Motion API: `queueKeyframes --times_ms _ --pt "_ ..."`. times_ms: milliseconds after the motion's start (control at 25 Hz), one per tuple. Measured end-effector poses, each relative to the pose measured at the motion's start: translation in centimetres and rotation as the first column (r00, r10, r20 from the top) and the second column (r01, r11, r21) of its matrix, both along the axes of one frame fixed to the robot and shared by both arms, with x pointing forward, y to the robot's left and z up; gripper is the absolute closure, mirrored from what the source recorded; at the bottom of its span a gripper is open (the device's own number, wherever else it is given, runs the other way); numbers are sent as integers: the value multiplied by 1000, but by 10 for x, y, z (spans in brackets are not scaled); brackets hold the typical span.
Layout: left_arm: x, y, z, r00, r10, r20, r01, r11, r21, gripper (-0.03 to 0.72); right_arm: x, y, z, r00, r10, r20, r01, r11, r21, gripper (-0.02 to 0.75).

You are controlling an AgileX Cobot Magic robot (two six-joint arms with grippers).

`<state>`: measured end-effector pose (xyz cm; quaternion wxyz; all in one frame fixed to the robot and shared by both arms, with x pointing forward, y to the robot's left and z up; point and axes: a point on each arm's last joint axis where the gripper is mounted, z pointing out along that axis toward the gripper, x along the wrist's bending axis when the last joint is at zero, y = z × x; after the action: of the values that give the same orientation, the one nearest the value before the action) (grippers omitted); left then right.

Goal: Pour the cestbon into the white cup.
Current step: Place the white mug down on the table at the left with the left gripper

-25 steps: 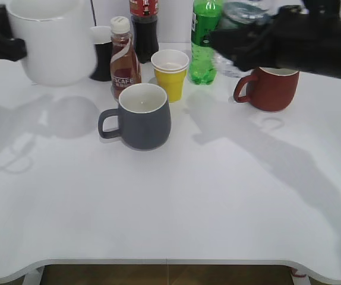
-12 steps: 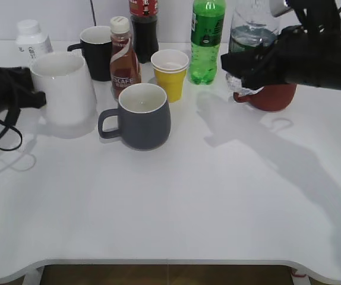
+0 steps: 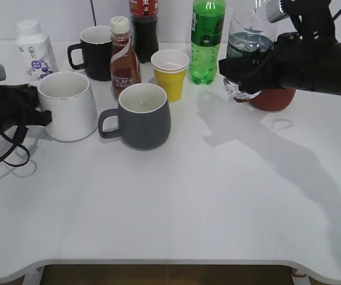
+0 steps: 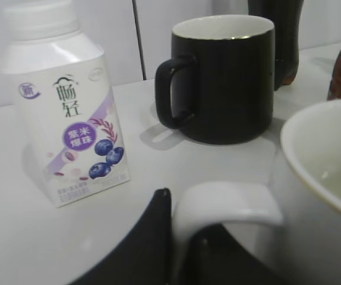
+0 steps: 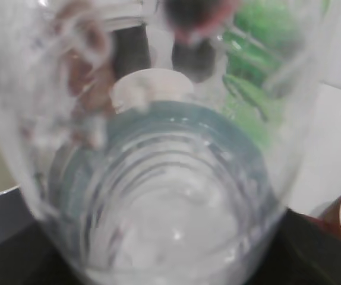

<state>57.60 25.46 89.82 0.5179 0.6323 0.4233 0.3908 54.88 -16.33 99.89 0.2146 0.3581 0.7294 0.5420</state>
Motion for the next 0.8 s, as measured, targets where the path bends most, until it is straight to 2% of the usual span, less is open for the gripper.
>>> queueKeyframes --times_ms 360,520,800 --pt "-5 2 -3 1000 9 -16 -9 1000 -7 662 0 0 0 1000 -4 -8 4 1000 8 282" --pt "-12 2 -7 1000 9 -27 -10 1000 -16 636 0 0 0 1000 -5 -11 5 1000 12 282" --pt "-14 1 -6 1000 0 -25 -1 1000 -22 427 -1 2 2 1000 11 1 -11 999 35 282"
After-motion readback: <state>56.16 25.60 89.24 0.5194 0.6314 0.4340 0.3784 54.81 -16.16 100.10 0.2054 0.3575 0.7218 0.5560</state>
